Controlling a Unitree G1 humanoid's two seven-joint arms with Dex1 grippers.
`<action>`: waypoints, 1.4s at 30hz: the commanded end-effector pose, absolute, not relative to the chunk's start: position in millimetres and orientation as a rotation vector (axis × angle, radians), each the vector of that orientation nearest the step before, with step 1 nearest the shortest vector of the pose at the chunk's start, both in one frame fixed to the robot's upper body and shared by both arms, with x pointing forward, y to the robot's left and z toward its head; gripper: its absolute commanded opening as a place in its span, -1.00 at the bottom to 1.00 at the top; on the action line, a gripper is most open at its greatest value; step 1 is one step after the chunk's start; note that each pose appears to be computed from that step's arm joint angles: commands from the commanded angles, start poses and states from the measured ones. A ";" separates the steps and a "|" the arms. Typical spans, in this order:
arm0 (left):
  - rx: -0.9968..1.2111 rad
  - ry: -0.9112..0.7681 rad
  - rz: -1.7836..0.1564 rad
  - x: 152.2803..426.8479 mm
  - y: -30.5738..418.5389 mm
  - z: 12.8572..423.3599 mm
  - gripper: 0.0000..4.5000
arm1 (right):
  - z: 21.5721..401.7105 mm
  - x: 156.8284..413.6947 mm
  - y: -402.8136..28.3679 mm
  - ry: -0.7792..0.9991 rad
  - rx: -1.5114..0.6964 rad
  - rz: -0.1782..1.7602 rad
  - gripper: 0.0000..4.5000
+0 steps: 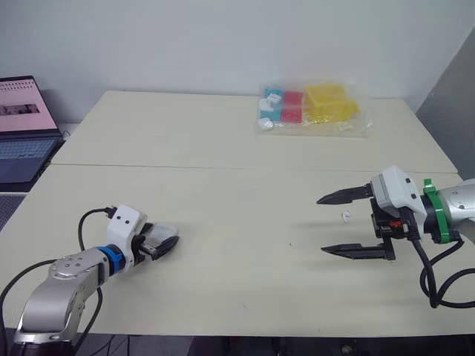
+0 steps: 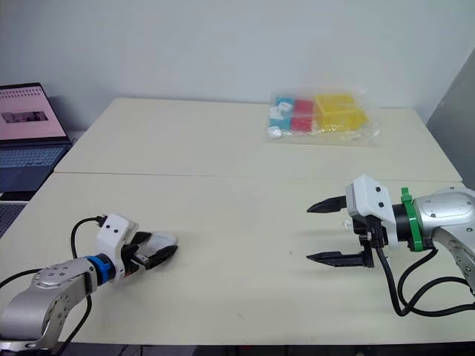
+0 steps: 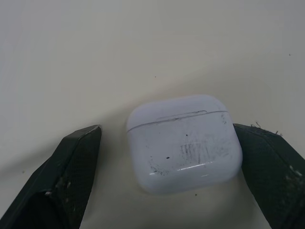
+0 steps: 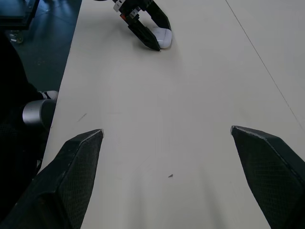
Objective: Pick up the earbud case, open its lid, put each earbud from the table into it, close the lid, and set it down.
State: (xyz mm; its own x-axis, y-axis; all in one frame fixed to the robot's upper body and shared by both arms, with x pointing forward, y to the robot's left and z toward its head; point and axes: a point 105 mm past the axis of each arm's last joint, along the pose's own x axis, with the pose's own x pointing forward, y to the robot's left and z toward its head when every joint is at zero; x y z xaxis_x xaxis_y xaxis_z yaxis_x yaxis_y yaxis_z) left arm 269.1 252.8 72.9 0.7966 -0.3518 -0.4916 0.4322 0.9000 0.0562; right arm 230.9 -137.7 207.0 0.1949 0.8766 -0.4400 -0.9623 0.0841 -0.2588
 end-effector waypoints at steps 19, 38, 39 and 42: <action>0.053 0.651 -0.343 244.8 234.0 42.4 0.74 | 212.4 230.5 -134.8 0.139 -0.574 1.387 1.00; 0.317 0.132 -0.999 267.0 119.6 98.4 0.24 | 211.4 233.0 -135.9 0.194 -0.387 1.260 1.00; 0.392 0.075 -1.070 270.9 104.6 99.7 0.24 | 208.6 233.2 -133.1 0.209 -0.368 1.243 1.00; 0.463 -0.113 -1.180 283.9 69.2 117.6 0.24 | 202.7 232.0 -121.6 0.266 -0.248 1.213 1.00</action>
